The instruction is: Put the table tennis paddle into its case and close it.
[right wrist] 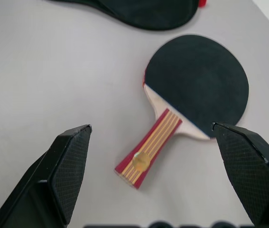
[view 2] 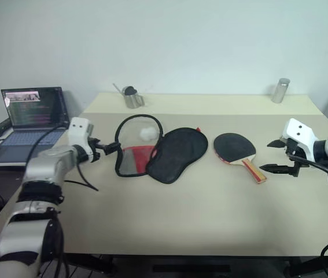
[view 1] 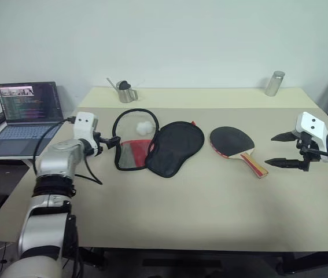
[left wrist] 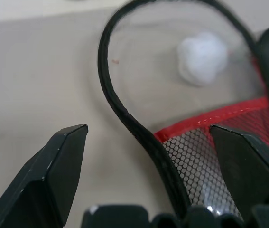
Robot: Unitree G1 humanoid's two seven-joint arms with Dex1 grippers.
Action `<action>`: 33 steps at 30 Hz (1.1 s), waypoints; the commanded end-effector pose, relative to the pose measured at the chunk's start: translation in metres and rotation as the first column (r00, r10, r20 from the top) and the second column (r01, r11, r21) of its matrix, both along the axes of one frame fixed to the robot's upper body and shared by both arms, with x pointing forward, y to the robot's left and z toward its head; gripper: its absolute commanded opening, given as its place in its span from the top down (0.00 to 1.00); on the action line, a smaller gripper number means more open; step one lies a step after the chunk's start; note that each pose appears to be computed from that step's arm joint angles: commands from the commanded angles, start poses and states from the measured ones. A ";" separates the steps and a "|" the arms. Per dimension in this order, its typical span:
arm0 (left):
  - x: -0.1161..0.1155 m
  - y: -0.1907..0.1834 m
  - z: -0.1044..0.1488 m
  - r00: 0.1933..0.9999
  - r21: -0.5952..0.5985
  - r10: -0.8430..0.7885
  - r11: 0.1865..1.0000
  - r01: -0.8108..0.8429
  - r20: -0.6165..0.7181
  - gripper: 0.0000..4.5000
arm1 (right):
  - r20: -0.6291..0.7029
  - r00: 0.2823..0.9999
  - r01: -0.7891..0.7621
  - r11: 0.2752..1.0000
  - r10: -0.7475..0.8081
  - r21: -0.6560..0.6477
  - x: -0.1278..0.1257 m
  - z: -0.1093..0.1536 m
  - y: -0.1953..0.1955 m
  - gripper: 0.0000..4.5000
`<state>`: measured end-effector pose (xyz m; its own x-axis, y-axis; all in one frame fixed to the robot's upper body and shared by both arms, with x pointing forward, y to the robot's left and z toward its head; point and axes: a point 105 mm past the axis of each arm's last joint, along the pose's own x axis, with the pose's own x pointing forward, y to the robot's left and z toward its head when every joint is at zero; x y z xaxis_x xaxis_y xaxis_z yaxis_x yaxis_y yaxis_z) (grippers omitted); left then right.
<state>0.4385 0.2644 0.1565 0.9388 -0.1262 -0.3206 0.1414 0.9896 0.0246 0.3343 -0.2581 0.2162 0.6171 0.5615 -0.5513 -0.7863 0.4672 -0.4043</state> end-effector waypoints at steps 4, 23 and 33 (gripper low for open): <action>0.007 -0.009 -0.018 0.994 -0.053 0.099 0.993 -0.102 -0.046 0.00 | 0.056 0.998 0.019 1.000 -0.019 -0.007 -0.008 0.019 -0.006 0.00; 0.004 -0.050 -0.025 0.996 -0.192 0.069 0.978 -0.077 -0.052 0.85 | 0.077 0.997 0.015 1.000 -0.013 -0.020 -0.005 0.022 -0.002 0.00; -0.009 -0.038 0.005 0.946 -0.223 0.289 0.941 -0.253 0.146 1.00 | 0.081 0.997 0.019 0.999 -0.016 -0.030 -0.007 0.024 -0.005 0.00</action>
